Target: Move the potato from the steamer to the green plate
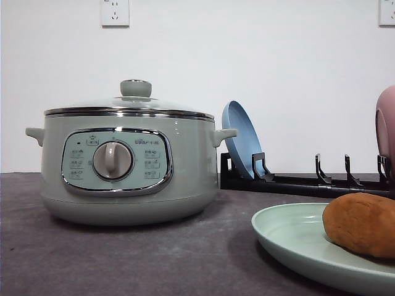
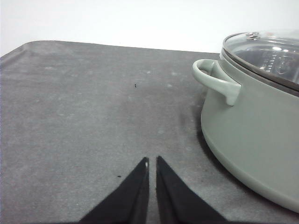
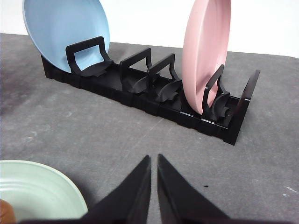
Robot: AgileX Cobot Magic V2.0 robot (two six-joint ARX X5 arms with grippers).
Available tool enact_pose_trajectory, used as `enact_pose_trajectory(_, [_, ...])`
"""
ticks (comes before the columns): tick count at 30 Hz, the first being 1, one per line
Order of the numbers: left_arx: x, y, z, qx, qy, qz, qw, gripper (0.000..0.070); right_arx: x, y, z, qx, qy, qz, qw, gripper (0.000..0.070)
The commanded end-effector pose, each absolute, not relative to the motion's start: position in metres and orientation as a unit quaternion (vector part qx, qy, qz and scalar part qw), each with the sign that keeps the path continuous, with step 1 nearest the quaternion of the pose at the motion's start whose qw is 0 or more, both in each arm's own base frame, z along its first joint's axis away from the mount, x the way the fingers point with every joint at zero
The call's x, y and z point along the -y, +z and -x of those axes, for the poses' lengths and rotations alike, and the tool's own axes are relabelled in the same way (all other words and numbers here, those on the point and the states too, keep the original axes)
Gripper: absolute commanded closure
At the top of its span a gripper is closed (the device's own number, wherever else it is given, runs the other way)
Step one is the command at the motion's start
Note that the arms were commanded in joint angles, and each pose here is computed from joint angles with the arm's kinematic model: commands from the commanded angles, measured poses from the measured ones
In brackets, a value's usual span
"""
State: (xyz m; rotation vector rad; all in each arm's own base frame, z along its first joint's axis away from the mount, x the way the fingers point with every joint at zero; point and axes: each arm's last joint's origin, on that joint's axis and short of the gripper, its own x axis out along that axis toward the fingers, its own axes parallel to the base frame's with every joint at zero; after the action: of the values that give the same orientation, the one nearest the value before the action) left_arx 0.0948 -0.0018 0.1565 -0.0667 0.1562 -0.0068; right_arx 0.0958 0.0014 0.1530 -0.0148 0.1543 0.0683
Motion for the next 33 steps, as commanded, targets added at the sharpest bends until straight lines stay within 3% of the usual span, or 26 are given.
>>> enact_pose_trajectory(1, [0.0016,0.1491,-0.0956,-0.090,-0.001,0.034,0.995,0.0678,-0.0012,0.1525,-0.0961,-0.072,0.031,0.001,0.997,0.0687])
enact_pose_trajectory(33, [0.0016,0.1491,-0.0956,-0.090,-0.001,0.034,0.995,0.0678,-0.0012,0.1525,-0.0961,-0.072,0.031,0.001,0.997,0.0687])
